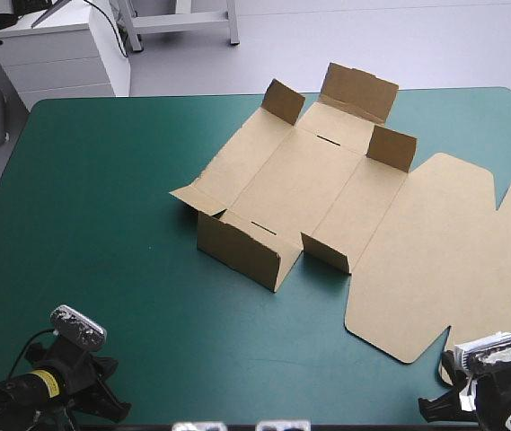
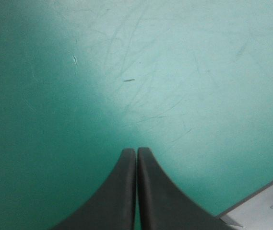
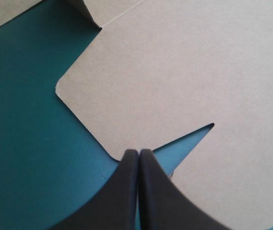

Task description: Fold the box

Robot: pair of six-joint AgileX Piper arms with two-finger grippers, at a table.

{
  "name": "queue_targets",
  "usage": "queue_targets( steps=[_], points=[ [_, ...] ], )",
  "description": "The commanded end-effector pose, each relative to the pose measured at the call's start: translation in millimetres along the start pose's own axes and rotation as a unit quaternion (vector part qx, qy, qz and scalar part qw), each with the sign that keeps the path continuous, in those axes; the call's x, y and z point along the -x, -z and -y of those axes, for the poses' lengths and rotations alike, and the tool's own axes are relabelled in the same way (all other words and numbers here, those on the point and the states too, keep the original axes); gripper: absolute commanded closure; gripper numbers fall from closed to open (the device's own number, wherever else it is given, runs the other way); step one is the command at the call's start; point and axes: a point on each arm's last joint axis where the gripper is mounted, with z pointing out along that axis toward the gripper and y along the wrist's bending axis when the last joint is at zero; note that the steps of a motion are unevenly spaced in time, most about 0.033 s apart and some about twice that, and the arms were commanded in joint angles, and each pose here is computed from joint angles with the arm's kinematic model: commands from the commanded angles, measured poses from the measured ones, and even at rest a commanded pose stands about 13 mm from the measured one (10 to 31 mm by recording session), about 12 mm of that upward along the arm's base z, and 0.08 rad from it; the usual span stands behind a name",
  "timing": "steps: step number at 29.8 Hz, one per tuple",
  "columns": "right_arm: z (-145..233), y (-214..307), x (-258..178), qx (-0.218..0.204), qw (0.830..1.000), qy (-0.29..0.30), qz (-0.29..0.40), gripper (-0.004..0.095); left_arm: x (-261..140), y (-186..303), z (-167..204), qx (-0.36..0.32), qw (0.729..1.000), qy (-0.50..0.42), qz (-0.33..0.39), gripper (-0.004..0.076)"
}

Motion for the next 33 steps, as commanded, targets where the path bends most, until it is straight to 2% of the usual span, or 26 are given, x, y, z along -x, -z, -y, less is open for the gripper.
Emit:
queue_targets(
  steps=[1,11,14,19,24,27,33],
  points=[
    [0.4,3.3,11.4,0.000,0.999,0.001,0.036,0.0927,8.8,4.5,0.3,-0.002,1.000,0.001,0.027,0.0731],
    [0.4,3.3,11.4,0.000,0.999,0.001,0.036,0.0927,8.8,4.5,0.3,-0.002,1.000,0.001,0.027,0.0731],
    [0.4,3.3,11.4,0.000,0.999,0.001,0.036,0.0927,15.9,9.8,-1.9,0.010,0.998,-0.005,0.054,0.0731],
    [0.4,3.3,11.4,0.000,0.999,0.001,0.036,0.0927,43.0,43.6,-2.4,0.018,0.989,-0.006,0.147,0.0731],
    [0.4,3.3,11.4,0.000,0.999,0.001,0.036,0.0927,71.2,82.0,-3.5,0.026,0.979,-0.010,0.204,0.0730],
    [0.4,3.3,11.4,0.000,0.999,0.001,0.036,0.0927,90.2,92.8,-4.8,0.025,0.978,-0.011,0.209,0.0730],
    [0.4,3.3,11.4,0.000,0.999,0.001,0.036,0.0927,144.2,78.4,-14.5,0.041,0.986,-0.025,0.159,0.0730]
  ],
)
